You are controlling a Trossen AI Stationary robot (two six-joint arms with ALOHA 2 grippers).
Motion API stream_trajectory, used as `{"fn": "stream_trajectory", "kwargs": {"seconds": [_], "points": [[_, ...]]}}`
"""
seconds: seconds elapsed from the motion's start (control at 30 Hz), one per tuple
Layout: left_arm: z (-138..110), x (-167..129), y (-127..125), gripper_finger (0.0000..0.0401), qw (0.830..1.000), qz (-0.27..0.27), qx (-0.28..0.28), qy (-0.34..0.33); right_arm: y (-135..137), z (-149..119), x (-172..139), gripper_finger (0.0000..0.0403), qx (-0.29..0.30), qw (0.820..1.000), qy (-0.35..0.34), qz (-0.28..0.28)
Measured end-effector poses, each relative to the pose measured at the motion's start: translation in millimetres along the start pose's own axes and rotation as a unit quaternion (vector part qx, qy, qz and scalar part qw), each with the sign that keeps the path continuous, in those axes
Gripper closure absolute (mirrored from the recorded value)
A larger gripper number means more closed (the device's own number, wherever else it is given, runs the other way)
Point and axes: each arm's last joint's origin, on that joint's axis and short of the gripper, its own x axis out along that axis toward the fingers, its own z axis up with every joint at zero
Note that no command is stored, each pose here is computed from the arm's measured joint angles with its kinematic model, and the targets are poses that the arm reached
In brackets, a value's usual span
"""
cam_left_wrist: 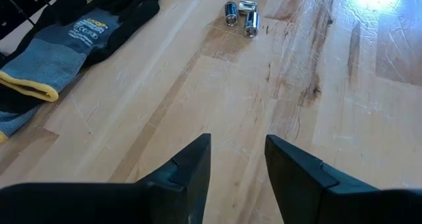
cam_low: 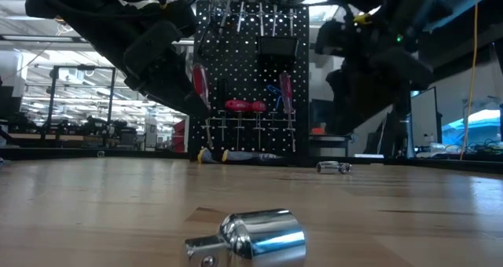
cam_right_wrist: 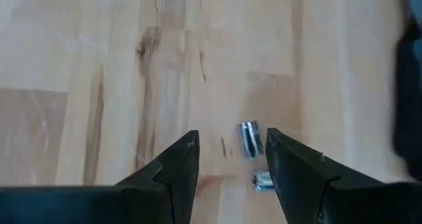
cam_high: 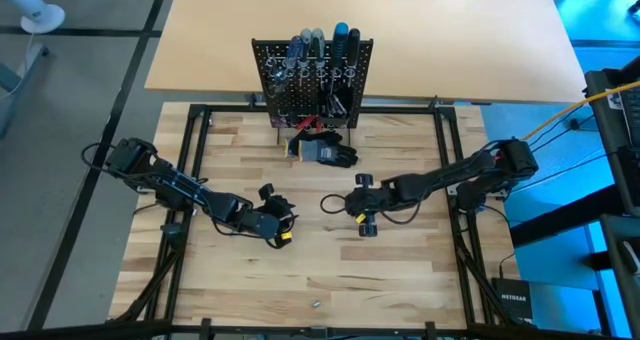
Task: Hang tools onto peg board
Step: Put the socket into the pegboard bin
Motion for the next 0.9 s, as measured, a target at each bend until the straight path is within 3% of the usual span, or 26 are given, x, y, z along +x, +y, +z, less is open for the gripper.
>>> {"fn": "stream_trajectory", "kwargs": {"seconds": [0.47,0.6,0.9], "points": [[0,0,0,0.0268,1.000,0.000,0.004,0.000,-26,-7,27,0.0229,0.043,0.998,0.042,0.023],[0,0,0,0.0268,1.000,0.000,0.004,0.000,-23,-8,33,0.0229,0.036,0.997,0.045,0.045],[0,0,0,0.0268,1.000,0.000,0.004,0.000,-21,-13,52,0.0229,0.032,0.997,0.063,0.028]]}}
